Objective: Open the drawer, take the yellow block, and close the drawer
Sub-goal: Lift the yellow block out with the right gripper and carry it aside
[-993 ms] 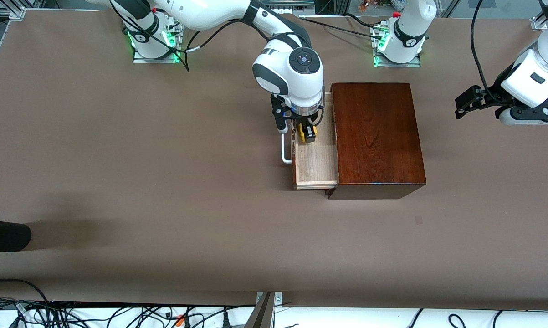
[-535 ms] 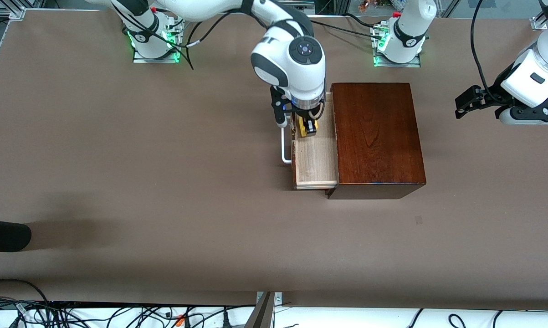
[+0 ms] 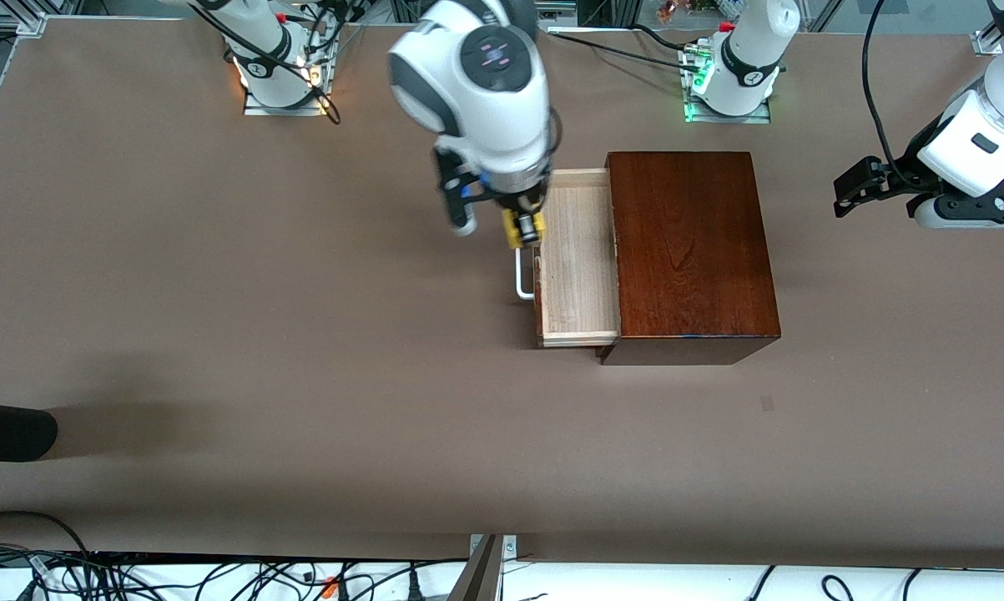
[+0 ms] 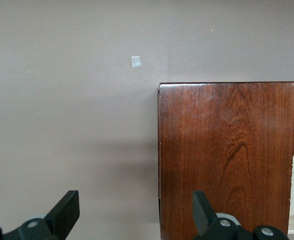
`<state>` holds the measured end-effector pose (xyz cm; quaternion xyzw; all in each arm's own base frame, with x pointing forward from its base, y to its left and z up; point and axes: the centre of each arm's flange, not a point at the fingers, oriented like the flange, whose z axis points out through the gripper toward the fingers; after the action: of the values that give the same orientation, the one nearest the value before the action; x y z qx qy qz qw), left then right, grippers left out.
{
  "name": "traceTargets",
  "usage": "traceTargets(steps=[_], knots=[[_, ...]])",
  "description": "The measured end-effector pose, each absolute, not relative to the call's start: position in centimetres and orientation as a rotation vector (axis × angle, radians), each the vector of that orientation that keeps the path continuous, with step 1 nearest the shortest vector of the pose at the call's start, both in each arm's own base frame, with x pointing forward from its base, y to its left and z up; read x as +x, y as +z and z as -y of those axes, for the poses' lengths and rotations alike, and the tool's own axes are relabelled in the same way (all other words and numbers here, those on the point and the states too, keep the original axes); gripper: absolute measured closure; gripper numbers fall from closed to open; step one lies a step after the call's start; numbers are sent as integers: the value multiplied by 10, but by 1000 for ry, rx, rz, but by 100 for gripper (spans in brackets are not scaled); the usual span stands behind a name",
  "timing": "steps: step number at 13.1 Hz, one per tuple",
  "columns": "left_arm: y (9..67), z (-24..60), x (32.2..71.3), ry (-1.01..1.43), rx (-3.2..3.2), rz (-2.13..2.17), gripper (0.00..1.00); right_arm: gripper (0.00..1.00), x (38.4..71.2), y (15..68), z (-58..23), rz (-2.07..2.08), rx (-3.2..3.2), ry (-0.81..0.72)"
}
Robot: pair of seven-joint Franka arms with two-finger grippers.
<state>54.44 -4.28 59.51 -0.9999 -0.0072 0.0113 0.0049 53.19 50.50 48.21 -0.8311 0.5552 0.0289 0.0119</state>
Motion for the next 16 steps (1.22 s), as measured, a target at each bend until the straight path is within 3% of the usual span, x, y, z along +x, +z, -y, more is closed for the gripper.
traceTargets(steps=[4,7,12,16], knots=[[595,43,544,36,-3131,22,0,45,596,518,-365,-1340,-2859,226],[595,45,544,39,-3131,16,0,45,613,530,-257,-1014,-3006,262],[590,85,536,107,-3151,-91,0,45,576,489,-123,-580,-3091,280],[572,166,521,188,-3105,-468,0,45,520,390,-44,-270,-3107,212]])
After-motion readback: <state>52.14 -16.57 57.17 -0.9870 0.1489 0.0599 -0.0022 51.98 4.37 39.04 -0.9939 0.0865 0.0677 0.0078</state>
